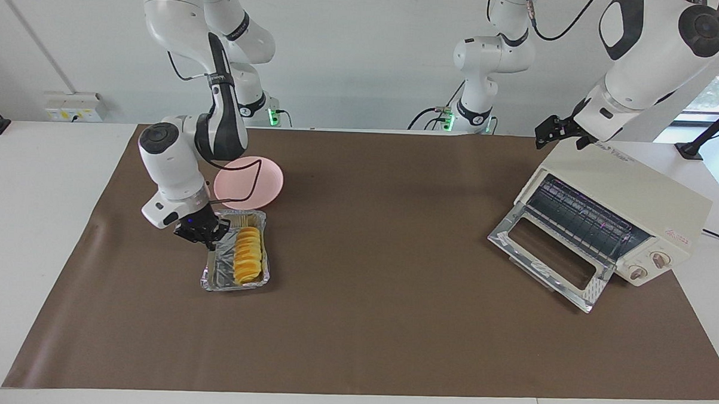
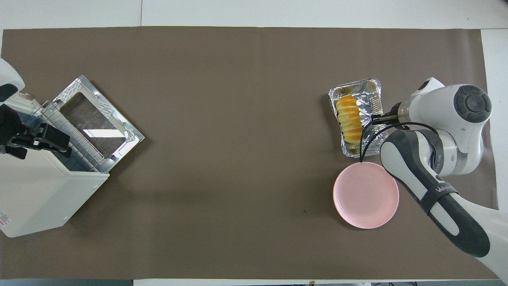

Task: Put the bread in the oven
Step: 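Push the foil tray with the right gripper toward the toaster oven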

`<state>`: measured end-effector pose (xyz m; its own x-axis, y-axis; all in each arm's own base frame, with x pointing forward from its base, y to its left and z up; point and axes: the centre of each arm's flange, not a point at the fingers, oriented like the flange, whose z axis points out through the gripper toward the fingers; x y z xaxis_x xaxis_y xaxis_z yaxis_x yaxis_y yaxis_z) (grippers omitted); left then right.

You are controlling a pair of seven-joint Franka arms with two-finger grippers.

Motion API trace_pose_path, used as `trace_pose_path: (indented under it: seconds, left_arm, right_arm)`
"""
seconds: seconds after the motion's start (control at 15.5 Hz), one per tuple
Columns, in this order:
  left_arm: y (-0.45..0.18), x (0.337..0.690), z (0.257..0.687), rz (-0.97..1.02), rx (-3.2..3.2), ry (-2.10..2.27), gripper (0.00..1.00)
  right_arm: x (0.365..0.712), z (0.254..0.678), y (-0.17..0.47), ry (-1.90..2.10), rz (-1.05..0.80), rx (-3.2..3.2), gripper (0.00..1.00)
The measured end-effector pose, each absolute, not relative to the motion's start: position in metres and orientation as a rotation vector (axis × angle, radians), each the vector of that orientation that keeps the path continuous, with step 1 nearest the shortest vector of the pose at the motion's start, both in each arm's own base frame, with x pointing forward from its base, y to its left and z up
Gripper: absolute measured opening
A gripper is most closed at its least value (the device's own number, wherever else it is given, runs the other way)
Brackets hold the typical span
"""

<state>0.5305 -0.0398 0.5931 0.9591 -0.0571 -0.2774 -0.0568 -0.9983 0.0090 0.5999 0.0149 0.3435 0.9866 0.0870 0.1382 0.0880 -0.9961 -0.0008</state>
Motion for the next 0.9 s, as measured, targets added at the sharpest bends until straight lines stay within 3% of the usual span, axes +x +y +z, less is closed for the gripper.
trace_pose_path:
  seconds: [0.58, 0.9]
  left_arm:
    - [-0.04, 0.531, 0.593, -0.44, 3.108, -0.09, 1.0]
    - [-0.04, 0.531, 0.593, -0.44, 3.108, -0.09, 1.0]
  right_arm:
    - [0.631, 0.423, 0.146, 0.001, -0.211, -3.088, 0.02]
    - [0.646, 0.415, 0.222, 0.127, -0.221, -3.043, 0.02]
